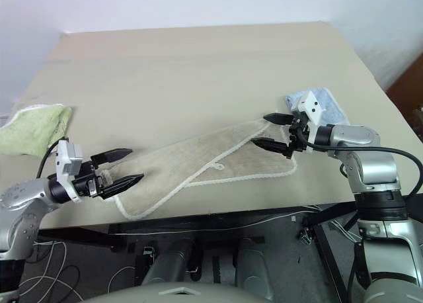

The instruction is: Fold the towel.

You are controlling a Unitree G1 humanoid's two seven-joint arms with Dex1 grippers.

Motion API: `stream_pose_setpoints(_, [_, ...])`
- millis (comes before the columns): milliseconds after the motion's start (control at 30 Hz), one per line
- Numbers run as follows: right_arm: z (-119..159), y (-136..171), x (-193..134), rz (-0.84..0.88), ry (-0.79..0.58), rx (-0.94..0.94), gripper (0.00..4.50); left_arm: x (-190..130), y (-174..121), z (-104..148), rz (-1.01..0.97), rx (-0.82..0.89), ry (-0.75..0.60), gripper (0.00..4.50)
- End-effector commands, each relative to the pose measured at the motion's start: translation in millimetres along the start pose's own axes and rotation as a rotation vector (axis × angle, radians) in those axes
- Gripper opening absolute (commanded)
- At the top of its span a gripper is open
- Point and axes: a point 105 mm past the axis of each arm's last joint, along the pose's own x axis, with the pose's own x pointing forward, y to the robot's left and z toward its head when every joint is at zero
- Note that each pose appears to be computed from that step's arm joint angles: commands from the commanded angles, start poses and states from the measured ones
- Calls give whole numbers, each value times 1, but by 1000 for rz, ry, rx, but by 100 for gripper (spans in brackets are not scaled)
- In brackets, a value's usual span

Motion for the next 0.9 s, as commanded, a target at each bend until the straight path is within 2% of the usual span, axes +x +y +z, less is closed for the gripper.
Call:
stream_pose_setpoints(33, [13,-1,2,6,-19,-60,450,-3,-2,9,-9,76,1,448])
stream_pose_setpoints(133, [14,0,5,6,-36,-60,450,-7,-2,5,-13,79,15,448])
stream_pose_setpoints(333, [19,-20,4,-98,-60,-113,450,-4,6,22,-5,109,-19,448])
stream_pose_setpoints(500, [15,-45,3,-173,23,-206,450,-1,8,20,-12,121,-23,448])
stream_pose_setpoints(900, [9,-81,-10,-236,188,-359,450,6,1,10,8,114,-52,448])
